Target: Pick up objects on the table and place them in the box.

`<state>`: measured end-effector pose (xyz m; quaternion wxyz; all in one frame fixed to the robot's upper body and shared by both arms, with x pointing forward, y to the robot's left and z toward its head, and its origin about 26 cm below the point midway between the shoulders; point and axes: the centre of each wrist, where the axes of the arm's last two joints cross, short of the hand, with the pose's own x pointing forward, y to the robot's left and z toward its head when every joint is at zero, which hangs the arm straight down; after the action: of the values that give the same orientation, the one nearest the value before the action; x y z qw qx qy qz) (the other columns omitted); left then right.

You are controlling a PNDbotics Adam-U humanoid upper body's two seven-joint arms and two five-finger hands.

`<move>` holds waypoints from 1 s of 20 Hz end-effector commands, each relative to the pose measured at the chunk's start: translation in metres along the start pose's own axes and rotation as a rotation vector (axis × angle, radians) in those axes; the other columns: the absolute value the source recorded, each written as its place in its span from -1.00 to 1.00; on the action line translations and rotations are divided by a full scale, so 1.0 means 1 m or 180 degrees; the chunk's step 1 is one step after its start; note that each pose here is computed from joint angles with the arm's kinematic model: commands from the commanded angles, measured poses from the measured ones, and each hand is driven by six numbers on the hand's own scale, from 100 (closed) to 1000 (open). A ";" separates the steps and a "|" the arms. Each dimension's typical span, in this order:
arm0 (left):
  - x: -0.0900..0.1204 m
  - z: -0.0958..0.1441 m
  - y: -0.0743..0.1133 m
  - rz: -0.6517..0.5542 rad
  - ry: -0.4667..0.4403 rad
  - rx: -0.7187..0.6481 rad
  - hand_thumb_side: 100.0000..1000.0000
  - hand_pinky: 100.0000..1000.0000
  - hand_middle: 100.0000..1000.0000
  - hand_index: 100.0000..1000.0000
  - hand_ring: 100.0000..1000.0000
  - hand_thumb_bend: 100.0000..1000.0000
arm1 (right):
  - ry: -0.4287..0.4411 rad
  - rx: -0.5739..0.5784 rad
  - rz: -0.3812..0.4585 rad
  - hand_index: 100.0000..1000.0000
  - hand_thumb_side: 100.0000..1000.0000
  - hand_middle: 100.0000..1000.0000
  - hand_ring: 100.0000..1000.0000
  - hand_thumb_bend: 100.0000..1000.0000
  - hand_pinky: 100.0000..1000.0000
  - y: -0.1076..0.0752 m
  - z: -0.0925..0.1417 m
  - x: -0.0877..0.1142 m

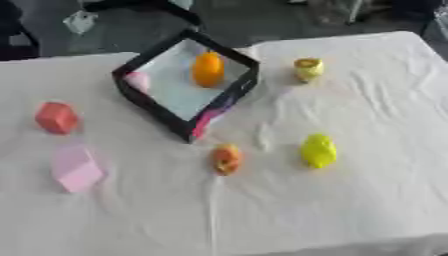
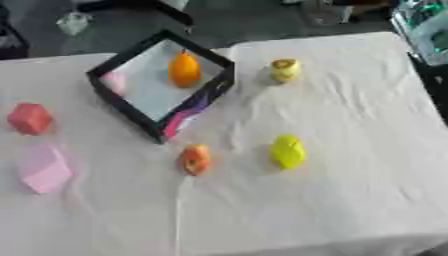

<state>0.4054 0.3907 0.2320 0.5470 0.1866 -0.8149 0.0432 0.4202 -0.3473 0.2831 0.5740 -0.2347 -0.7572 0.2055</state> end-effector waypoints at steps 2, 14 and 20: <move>0.025 0.000 0.005 0.0023 -0.0264 0.0113 0.26 0.52 0.68 0.74 0.68 -0.41 | -0.0153 -0.0201 -0.0486 0.73 -0.49 0.63 0.64 -0.18 0.67 -0.010 0.007 0.019; 0.033 0.007 0.001 0.0051 -0.0353 0.0183 0.25 0.50 0.64 0.73 0.65 -0.40 | -0.0280 -0.0247 -0.0305 0.70 -0.50 0.58 0.58 -0.19 0.64 -0.010 0.019 0.033; 0.034 0.007 0.000 0.0078 -0.0359 0.0205 0.24 0.50 0.63 0.72 0.64 -0.40 | -0.0255 -0.0186 -0.0114 0.70 -0.53 0.57 0.58 -0.15 0.64 -0.012 0.021 0.032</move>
<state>0.3915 0.3755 0.2460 0.5107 0.1903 -0.8361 0.0623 0.3980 -0.3336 0.2938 0.5581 -0.2094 -0.7842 0.1722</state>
